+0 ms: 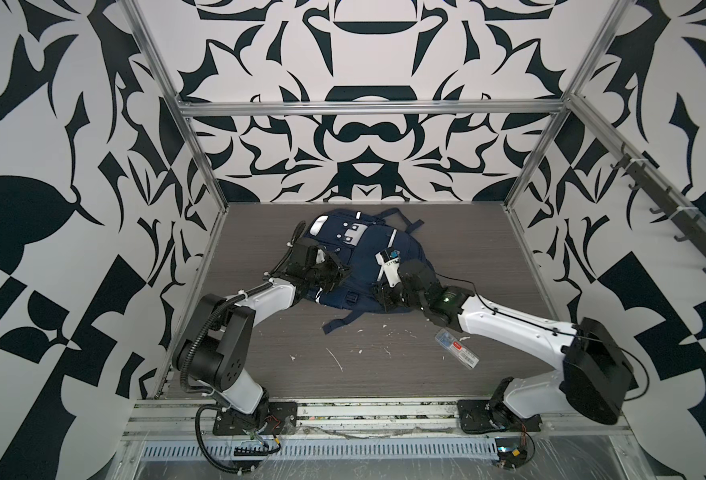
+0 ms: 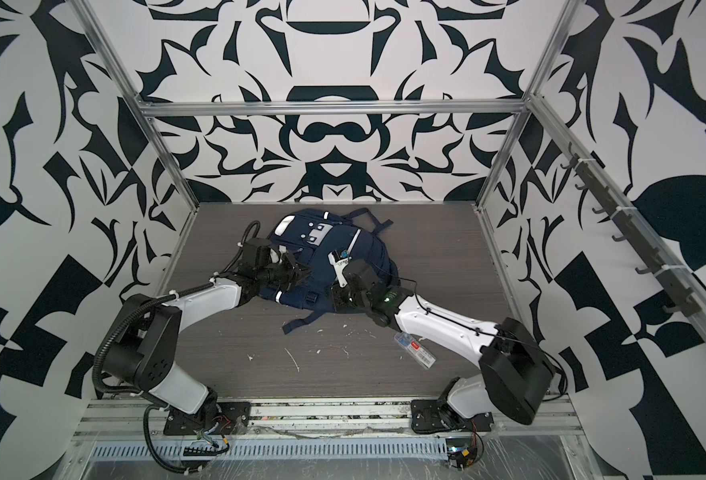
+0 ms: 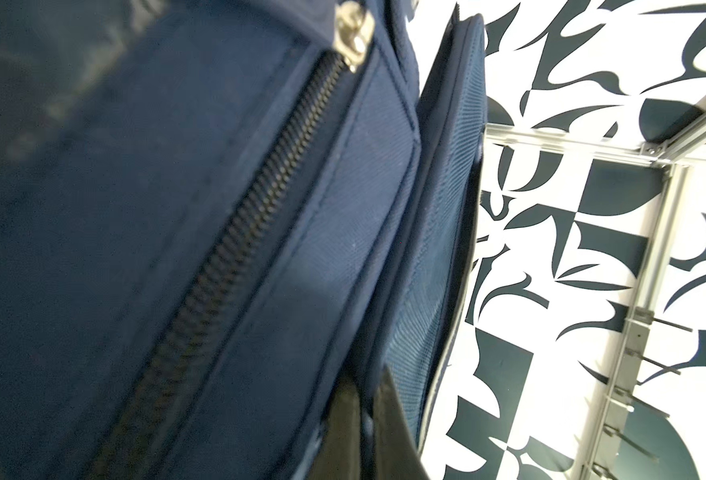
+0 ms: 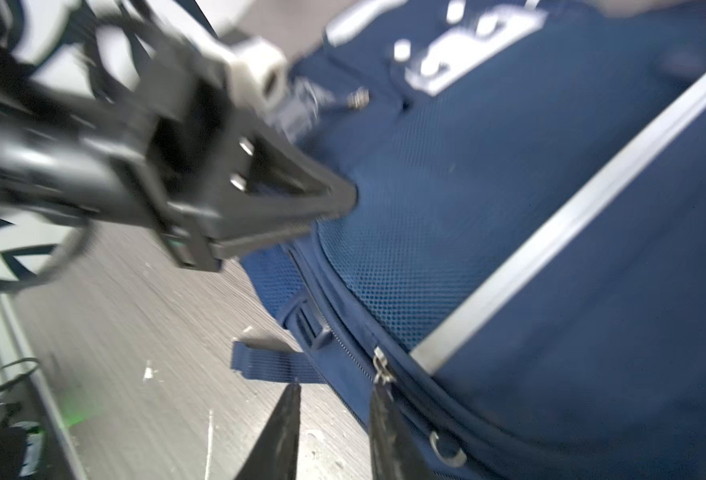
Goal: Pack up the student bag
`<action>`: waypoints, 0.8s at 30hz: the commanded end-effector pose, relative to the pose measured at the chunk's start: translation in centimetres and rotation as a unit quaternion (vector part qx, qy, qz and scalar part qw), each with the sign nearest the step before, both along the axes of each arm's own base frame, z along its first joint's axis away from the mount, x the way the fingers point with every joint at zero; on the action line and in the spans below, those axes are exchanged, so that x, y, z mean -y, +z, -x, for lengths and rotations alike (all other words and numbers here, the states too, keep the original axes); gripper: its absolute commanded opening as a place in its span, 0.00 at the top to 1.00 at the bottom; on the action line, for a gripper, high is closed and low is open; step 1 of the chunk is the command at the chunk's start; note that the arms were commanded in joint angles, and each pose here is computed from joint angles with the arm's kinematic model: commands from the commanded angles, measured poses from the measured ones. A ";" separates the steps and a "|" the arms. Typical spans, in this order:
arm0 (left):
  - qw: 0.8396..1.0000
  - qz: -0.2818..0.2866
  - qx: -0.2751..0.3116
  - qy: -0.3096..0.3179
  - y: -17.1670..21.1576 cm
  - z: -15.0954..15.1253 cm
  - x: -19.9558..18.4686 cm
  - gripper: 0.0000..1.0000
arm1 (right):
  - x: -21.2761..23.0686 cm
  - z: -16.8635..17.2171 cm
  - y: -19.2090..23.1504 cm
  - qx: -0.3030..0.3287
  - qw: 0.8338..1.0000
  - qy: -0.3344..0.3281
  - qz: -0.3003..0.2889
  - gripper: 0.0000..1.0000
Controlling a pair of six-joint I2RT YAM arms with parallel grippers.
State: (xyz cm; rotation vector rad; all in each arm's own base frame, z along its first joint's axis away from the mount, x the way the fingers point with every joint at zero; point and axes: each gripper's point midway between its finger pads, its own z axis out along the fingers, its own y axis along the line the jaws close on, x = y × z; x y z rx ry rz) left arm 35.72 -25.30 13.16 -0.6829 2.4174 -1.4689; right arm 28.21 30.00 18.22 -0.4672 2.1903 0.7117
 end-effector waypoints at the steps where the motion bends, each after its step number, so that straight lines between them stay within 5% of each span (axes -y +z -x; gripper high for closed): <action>1: 0.999 0.017 0.038 -0.011 2.2 -1.1 -0.3 1.00 | 3.2 0.9 0.5 -0.007 0.999 -0.049 0.010 0.57; 4: 0.999 0.006 0.045 -0.019 2.3 -1.5 -0.7 1.00 | 6.6 1.9 0.6 -0.016 0.995 -0.093 0.031 0.19; 8: 0.998 -0.006 0.050 -0.035 2.1 -1.4 -0.6 1.00 | 11.0 3.5 0.8 -0.034 0.989 -0.131 0.064 0.07; 16: 0.995 -0.027 0.066 -0.065 1.9 -0.8 -0.6 1.00 | 20.9 7.5 -0.2 -0.129 0.945 -0.273 0.125 0.01; 24: 0.992 -0.038 0.082 -0.093 1.5 -0.1 -0.5 1.00 | 22.9 10.1 -3.3 -0.236 0.902 -0.327 0.157 0.02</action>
